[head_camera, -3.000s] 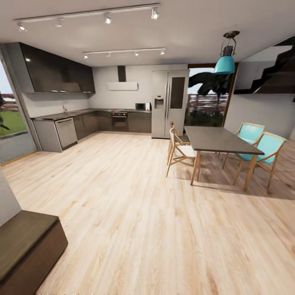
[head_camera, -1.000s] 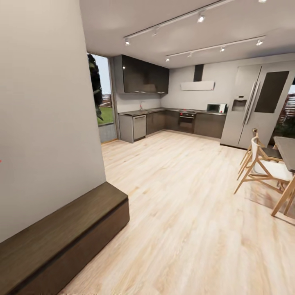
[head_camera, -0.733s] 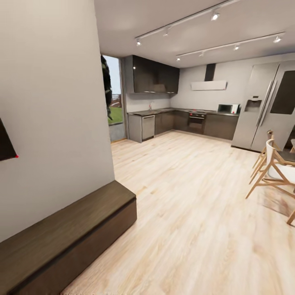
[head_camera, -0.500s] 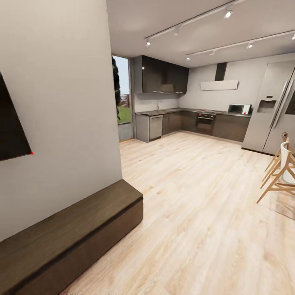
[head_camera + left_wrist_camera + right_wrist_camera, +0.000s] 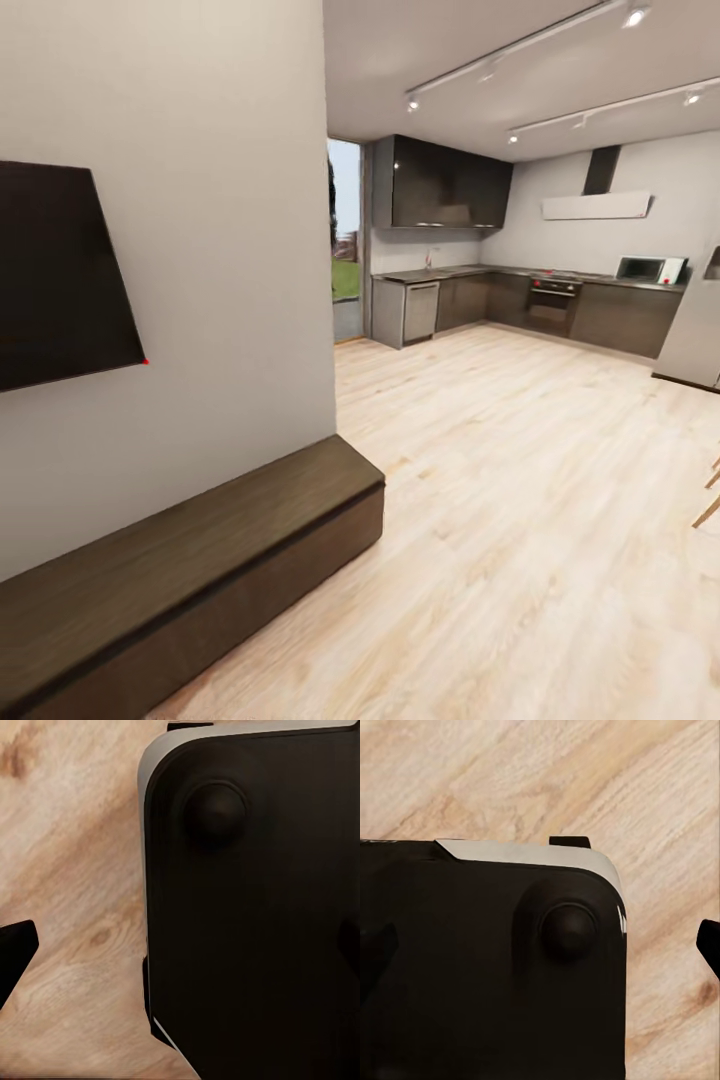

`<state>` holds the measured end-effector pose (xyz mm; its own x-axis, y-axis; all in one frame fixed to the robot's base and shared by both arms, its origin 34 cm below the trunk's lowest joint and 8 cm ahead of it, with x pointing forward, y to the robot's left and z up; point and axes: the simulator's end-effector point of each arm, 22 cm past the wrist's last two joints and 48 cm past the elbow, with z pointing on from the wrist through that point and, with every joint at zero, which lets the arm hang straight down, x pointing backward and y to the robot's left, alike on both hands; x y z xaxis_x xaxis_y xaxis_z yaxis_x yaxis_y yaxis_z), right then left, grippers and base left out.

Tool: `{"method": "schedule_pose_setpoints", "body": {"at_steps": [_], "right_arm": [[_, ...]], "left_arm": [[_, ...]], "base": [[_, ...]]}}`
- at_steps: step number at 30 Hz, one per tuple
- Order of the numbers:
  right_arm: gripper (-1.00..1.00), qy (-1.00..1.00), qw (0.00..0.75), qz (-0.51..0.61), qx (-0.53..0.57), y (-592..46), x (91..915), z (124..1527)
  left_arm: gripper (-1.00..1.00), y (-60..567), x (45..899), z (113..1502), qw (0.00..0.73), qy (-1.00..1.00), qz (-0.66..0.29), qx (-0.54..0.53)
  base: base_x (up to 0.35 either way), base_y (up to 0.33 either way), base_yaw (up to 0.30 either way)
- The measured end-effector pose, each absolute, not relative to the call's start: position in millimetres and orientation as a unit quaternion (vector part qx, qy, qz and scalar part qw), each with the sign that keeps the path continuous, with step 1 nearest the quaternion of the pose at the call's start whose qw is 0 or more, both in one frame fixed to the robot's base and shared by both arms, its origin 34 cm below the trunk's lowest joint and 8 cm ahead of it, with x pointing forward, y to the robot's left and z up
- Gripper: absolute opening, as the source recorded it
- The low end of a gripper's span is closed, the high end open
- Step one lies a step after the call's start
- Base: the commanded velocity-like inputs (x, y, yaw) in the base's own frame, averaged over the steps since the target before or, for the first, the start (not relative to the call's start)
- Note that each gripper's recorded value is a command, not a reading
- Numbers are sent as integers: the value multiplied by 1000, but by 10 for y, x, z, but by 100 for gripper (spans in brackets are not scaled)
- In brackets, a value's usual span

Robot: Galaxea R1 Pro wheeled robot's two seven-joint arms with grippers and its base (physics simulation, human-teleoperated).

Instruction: Place each of the two pumpkins and all three candles from the living room inside a cabinet in the living room (use any cabinet), then make sure every cabinet is closed, and position the cauldron so it is next to a table in the living room.

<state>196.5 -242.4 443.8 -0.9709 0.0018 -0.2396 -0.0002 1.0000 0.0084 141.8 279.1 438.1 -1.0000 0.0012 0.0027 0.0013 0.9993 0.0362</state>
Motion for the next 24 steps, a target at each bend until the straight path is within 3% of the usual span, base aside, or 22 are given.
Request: {"method": "schedule_pose_setpoints", "body": {"at_steps": [24], "right_arm": [[100, 993, 122, 5, -2, -2409, 1967, 4440]], "left_arm": [[100, 2791, 1418, 4381, 1, -1000, -18, -1]], "base": [[0, 0, 277]]}}
